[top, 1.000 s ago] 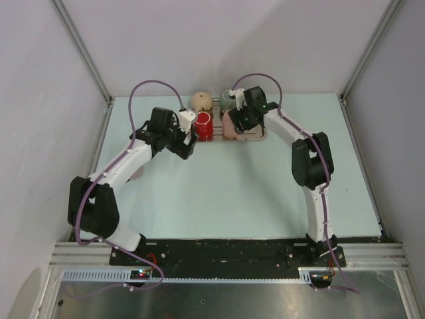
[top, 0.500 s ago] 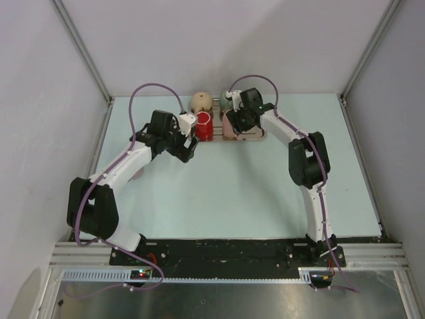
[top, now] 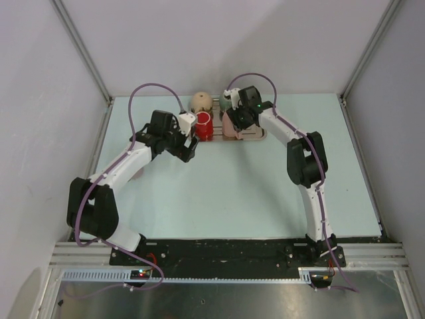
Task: Turn the mug right side up
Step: Turn over the cup on the tray.
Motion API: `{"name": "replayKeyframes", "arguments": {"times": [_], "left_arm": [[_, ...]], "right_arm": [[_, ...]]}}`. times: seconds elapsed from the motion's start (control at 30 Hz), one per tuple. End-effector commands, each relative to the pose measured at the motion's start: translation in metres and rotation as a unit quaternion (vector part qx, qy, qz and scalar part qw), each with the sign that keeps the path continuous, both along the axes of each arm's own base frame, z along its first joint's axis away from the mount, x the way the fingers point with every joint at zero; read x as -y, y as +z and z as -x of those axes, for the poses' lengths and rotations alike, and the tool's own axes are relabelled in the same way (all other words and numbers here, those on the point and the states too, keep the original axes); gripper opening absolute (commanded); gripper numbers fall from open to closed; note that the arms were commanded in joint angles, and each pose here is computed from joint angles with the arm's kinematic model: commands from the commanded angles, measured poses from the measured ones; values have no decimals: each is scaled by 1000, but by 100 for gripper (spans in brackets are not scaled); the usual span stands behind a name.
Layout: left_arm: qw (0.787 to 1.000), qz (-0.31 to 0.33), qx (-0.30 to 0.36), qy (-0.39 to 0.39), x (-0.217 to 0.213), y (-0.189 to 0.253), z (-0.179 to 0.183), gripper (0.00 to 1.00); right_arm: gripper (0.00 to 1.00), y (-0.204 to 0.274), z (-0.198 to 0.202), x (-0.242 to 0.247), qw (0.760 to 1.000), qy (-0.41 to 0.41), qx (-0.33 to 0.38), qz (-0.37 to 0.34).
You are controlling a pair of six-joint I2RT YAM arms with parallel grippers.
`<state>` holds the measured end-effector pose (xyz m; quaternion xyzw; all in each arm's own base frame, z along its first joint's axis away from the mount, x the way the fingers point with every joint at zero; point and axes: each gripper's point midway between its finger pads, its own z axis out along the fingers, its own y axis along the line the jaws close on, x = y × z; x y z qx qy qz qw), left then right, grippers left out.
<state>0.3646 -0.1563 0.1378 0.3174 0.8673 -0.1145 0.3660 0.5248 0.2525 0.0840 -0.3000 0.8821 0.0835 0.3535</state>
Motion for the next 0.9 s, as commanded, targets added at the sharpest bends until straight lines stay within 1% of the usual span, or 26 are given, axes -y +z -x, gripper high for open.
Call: {"name": "replayKeyframes", "arguments": {"times": [0.0,0.47,0.67,0.73,0.87], "left_arm": [[999,25,24,-6,9,18,-2,100],[999,30,22,-4,10,19,-3,100],[999,31,21,-4,11,18,-3,100],[999,31,21,-3,11,18,-3,100],[999,34,20,-4,12,18,-3,100]], "right_arm": [[49,10,-12,-6,1000,3,22,1],[46,2,-6,-13,1000,15,7,-5],[38,-2,-4,-13,1000,16,2,-4],[35,-1,-4,-12,1000,14,3,-4],[24,2,-4,-11,1000,14,6,-2]]}}
